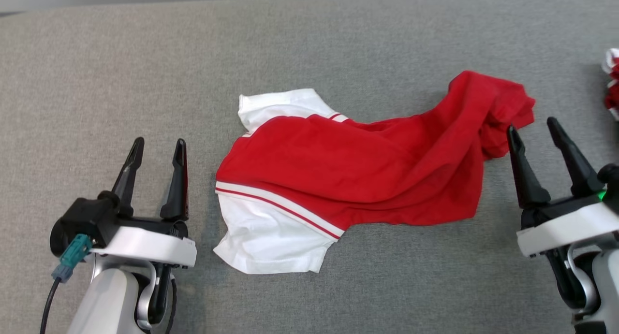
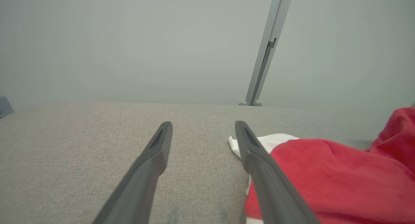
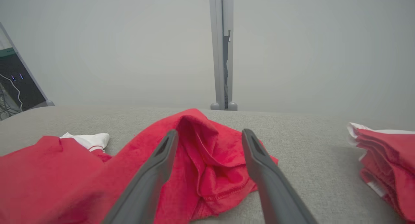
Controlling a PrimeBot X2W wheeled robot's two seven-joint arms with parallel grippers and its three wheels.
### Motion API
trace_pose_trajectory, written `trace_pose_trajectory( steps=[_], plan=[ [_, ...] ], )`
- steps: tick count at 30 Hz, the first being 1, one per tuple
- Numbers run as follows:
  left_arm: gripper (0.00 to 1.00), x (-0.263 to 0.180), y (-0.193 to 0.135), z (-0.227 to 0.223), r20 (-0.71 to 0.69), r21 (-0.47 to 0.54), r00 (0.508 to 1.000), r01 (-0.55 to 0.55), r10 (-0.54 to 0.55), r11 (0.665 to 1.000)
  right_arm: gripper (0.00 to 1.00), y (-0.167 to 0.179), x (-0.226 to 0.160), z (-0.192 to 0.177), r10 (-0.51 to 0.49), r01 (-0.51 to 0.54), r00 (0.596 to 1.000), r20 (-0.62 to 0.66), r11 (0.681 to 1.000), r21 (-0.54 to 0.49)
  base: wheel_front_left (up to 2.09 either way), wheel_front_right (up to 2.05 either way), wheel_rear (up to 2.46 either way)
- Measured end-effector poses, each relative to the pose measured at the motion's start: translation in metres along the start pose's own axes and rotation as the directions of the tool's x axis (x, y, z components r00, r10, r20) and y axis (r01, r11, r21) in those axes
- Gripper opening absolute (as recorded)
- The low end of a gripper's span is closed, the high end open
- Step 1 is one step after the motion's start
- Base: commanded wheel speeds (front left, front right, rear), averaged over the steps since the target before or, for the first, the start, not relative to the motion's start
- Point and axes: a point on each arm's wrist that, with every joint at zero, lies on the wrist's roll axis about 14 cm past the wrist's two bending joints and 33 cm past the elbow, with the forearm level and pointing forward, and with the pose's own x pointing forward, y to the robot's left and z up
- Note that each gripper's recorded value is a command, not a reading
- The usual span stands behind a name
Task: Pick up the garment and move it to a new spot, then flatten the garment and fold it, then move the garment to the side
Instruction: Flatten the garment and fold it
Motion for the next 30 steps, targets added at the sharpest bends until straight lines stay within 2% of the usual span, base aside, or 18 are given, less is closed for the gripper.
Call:
trace_pose_trajectory(
  steps=[13, 30],
  plan=[
    [1.00, -0.029, -0.005, 0.015, 0.020, -0.005, 1.000, -0.010, 0.010, 1.000, 1.00, 0.003, -0.056, 0.015, -0.068, 0.068, 0.998, 0.000, 0.998, 0.009, 0.00, 0.00, 0.00],
    [1.00, -0.037, -0.006, 0.015, 0.010, -0.007, 1.000, -0.014, 0.014, 1.000, 1.00, 0.008, -0.059, 0.016, -0.067, 0.067, 0.998, -0.012, 0.998, 0.012, 0.00, 0.00, 0.00]
  ],
)
